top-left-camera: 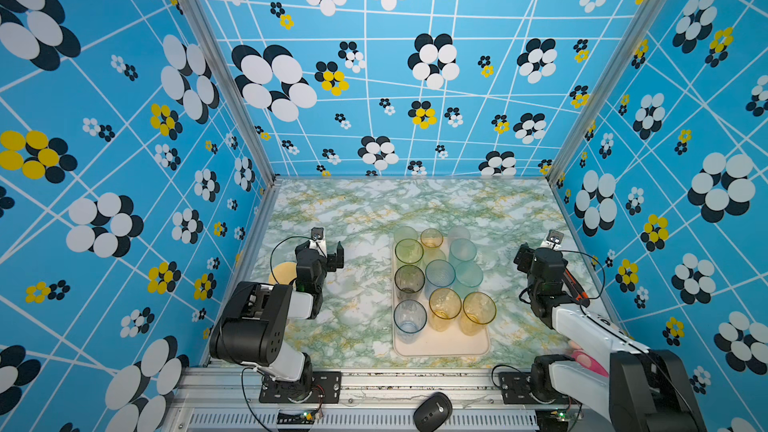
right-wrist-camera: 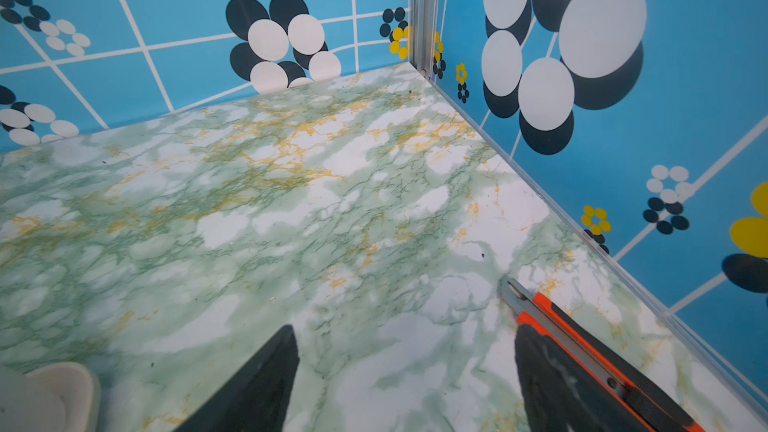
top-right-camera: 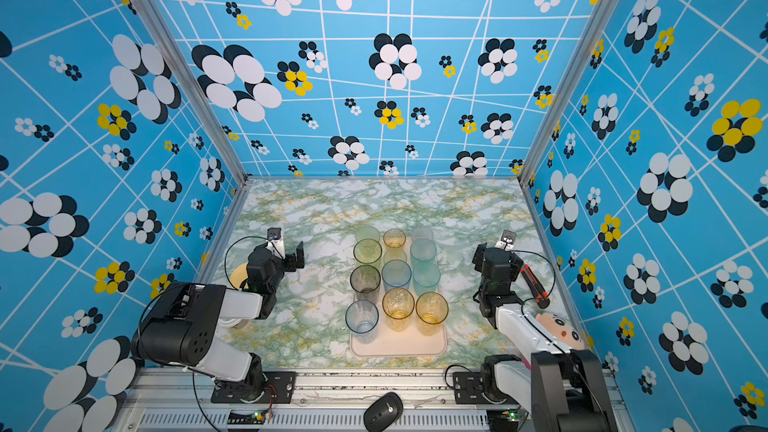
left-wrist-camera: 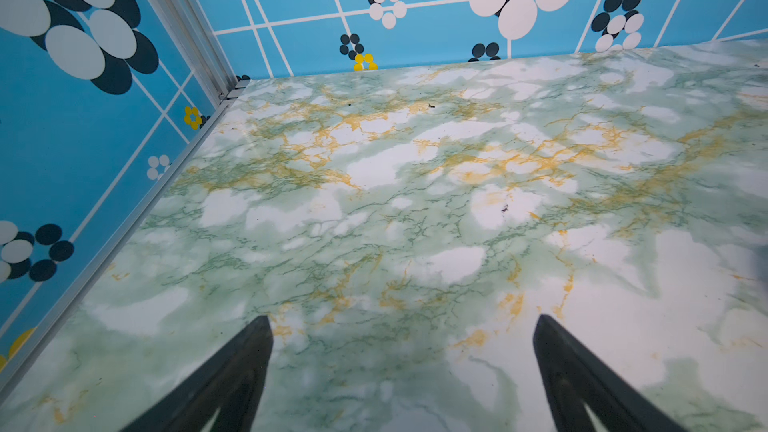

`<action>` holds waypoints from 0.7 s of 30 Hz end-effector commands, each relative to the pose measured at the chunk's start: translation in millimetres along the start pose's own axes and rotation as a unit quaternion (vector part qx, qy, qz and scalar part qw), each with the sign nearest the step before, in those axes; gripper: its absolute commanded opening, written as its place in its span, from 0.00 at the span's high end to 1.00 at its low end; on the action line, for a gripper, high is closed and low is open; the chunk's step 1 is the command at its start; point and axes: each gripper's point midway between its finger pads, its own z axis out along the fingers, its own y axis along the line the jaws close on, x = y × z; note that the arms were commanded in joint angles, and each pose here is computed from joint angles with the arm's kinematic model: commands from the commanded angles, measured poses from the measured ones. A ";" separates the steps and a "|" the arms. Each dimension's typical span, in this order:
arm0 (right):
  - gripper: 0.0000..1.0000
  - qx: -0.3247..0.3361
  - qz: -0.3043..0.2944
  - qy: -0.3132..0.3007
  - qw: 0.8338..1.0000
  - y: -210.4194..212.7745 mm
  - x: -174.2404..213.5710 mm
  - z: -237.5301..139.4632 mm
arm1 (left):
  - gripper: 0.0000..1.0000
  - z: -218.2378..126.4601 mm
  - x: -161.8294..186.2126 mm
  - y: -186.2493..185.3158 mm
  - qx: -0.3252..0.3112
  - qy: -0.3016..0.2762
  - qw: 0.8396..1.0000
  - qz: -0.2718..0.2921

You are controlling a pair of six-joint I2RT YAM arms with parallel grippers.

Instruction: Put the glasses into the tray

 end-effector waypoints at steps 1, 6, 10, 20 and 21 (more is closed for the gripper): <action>0.15 -0.014 0.010 -0.058 0.998 6.9 -18.5 11.8 | 0.01 -1.6 -6.2 -4.1 0.009 -0.016 1.000 0.008; 0.14 -0.043 -0.001 -0.055 0.998 22.6 -2.3 26.5 | 0.01 -1.3 -5.9 -4.3 0.010 -0.015 1.000 0.008; 0.12 -0.074 -0.019 -0.045 0.996 36.6 8.0 33.2 | 0.01 2.0 -6.0 -3.7 0.013 -0.007 1.000 0.004; 0.01 -0.094 -0.037 -0.031 0.994 48.2 9.5 40.7 | 0.01 8.6 -4.6 -0.3 0.025 0.012 1.000 -0.012; 0.01 -0.093 -0.038 -0.025 0.995 48.2 10.6 40.9 | 0.01 9.0 -4.4 0.1 0.025 0.013 1.000 -0.013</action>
